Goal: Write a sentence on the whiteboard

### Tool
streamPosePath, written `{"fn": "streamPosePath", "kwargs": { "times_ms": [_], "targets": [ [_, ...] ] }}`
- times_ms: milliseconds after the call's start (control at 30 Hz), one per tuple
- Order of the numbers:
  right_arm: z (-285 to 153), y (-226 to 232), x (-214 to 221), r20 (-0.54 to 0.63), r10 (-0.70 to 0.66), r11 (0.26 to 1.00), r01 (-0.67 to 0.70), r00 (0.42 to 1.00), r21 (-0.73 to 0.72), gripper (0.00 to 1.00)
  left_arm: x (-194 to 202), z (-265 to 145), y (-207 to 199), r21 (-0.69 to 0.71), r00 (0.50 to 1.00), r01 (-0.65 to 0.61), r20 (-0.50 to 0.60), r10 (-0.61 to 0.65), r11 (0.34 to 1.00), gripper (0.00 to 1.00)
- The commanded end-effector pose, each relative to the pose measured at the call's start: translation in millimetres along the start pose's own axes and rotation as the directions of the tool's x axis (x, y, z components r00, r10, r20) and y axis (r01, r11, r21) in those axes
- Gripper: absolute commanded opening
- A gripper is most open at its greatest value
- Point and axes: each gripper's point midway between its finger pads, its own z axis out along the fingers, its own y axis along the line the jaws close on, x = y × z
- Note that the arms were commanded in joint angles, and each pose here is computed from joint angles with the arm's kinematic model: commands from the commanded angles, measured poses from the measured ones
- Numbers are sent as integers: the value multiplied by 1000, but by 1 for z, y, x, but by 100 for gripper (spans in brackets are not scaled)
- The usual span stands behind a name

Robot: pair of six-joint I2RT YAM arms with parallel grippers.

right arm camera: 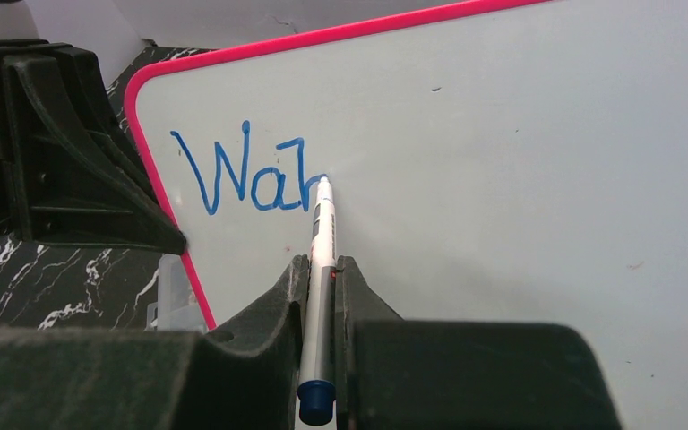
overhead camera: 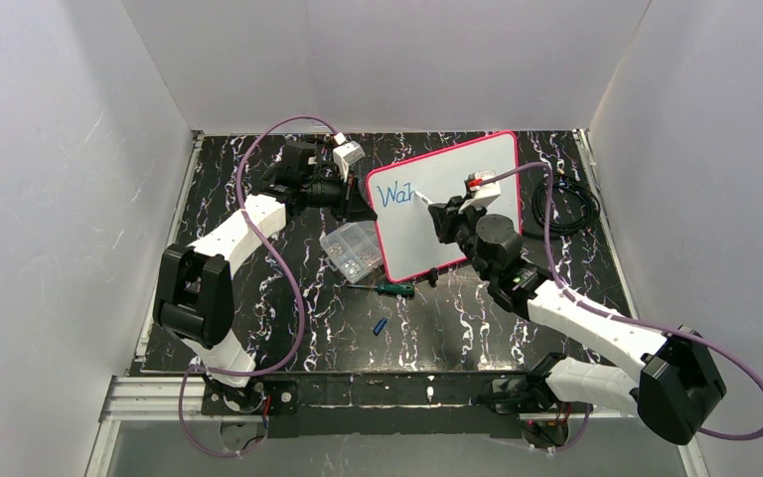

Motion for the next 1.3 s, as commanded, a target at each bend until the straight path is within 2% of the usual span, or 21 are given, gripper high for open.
{"fn": "streamPosePath", "kwargs": {
  "times_ms": [0,967,1267],
  "targets": [
    [-7,13,-47,84,4,999,0,996,-46,1,-15,-11,-24,39,997,-79,20,79,996,0],
    [6,-3,-34,81,-38,999,37,996,16,1,-14,-9,-23,42,997,-76,17,75,996,0],
    [-6,-12,-3,5,-16,1000,16,1000,24,1,-15,-10,-24,45,997,-80,21,79,996,0]
  ]
}}
